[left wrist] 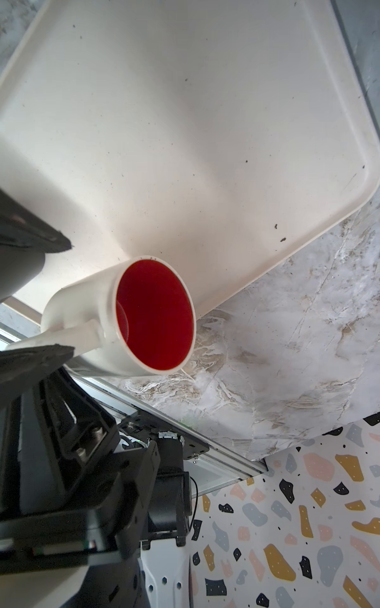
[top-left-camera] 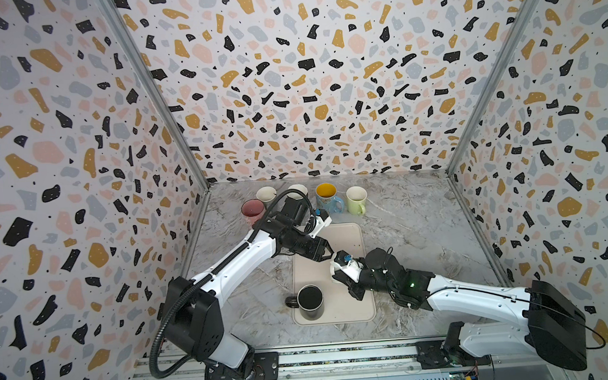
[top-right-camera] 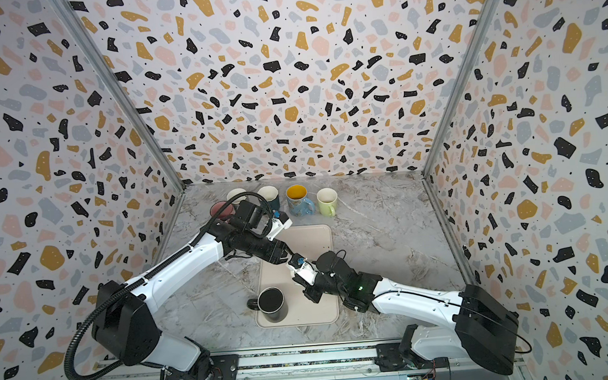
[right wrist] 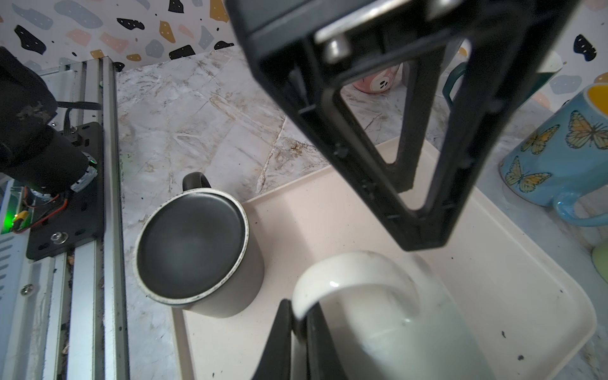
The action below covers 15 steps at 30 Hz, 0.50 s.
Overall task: Turn the mug right side up
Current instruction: 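Grasp the white mug's handle with the left gripper while the right holds it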
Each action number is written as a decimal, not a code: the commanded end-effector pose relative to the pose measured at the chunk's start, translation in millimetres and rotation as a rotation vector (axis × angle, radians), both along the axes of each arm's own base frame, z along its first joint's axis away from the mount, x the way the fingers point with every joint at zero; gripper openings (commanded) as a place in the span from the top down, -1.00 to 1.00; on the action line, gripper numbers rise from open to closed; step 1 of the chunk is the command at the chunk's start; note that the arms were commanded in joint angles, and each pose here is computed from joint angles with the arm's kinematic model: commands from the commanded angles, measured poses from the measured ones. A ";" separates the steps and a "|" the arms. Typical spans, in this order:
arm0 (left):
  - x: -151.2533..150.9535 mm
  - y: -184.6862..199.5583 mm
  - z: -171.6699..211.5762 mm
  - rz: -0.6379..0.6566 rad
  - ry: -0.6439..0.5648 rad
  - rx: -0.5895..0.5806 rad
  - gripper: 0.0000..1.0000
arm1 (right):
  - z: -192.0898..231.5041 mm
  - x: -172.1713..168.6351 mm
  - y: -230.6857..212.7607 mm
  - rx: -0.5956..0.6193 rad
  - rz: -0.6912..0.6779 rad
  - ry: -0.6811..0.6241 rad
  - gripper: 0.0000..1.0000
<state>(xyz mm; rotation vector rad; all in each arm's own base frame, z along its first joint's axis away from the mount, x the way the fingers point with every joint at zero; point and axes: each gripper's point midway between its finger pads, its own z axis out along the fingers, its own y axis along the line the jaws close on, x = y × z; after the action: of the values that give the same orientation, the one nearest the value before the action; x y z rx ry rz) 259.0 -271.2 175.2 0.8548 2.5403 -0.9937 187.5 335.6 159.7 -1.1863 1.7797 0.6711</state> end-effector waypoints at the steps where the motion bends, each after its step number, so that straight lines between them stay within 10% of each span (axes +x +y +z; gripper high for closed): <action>1: -3.7 -5.6 10.6 -0.037 -0.016 -0.016 0.05 | 50.9 9.4 15.8 0.108 0.008 -0.114 1.00; 15: -19.3 -5.4 4.7 -0.071 0.016 0.006 0.07 | 46.2 7.7 18.4 0.057 0.034 -0.168 1.00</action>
<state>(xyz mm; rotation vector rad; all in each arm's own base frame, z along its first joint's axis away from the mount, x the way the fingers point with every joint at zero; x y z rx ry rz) 244.7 -275.0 173.9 0.9182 2.5580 -1.0043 187.1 340.8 158.5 -1.2525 1.7340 0.6140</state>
